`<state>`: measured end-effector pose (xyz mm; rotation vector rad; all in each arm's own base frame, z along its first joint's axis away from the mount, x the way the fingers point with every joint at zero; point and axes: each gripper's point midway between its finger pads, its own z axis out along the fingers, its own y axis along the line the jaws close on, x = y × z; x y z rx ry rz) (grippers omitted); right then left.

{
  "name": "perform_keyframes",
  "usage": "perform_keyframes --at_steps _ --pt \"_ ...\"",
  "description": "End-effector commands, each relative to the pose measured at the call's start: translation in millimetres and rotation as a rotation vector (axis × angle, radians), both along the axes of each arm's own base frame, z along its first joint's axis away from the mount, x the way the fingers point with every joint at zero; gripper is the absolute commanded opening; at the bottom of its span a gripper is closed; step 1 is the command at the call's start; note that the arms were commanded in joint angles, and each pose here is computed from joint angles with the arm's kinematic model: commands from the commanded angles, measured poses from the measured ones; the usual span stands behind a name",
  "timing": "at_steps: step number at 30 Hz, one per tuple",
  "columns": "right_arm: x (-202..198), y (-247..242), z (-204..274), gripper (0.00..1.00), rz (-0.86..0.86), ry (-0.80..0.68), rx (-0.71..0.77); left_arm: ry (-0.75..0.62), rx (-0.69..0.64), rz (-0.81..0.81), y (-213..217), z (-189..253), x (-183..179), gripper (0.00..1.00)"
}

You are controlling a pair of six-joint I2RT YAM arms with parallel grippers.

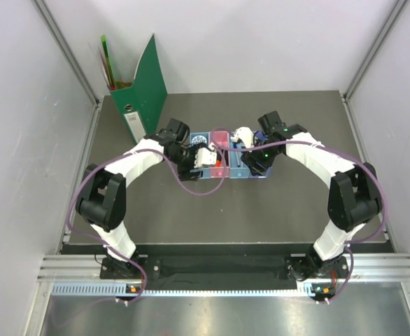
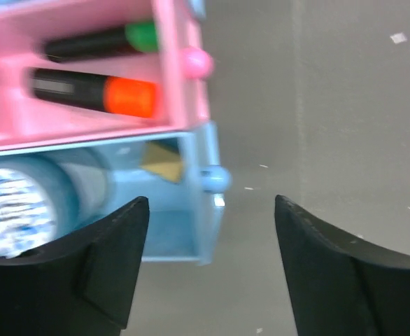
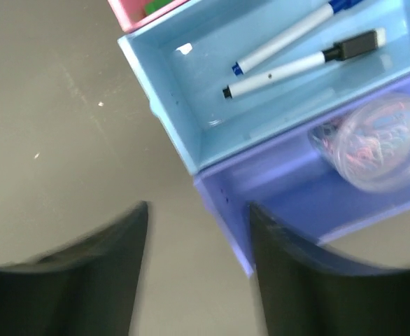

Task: Sort the stationery into containers
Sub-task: Move the storage box to the center of the board, then reset both arms

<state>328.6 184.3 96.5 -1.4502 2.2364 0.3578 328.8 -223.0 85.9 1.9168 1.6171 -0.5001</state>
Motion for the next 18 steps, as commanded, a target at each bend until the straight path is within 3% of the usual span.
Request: perform_keyframes --at_steps 1,2,6,10,12,14,18 --pt "9.9 11.4 68.9 0.68 -0.002 -0.147 0.075 -0.133 -0.157 0.031 -20.5 90.5 16.7 0.90" --pt "11.6 12.5 85.1 0.72 -0.008 -0.174 0.092 -0.128 -0.191 0.086 -23.3 107.2 20.6 0.98" --pt "19.8 7.1 130.0 0.99 -0.093 -0.267 0.123 -0.205 -0.298 0.205 -21.7 169.8 25.1 0.98" --pt "30.1 -14.9 180.5 0.97 -0.275 -0.400 0.125 -0.267 -0.351 0.424 0.8 209.8 28.4 0.98" --pt "24.4 -30.3 209.4 1.00 -0.314 -0.488 0.131 -0.292 -0.344 0.593 25.7 218.2 31.8 0.98" --pt "12.7 -42.9 240.1 1.00 -0.353 -0.580 0.184 -0.236 -0.328 0.712 46.1 217.5 27.5 0.98" --pt "-17.8 -60.5 261.8 1.00 -0.409 -0.595 0.237 -0.144 -0.369 0.936 109.8 224.3 20.1 0.97"
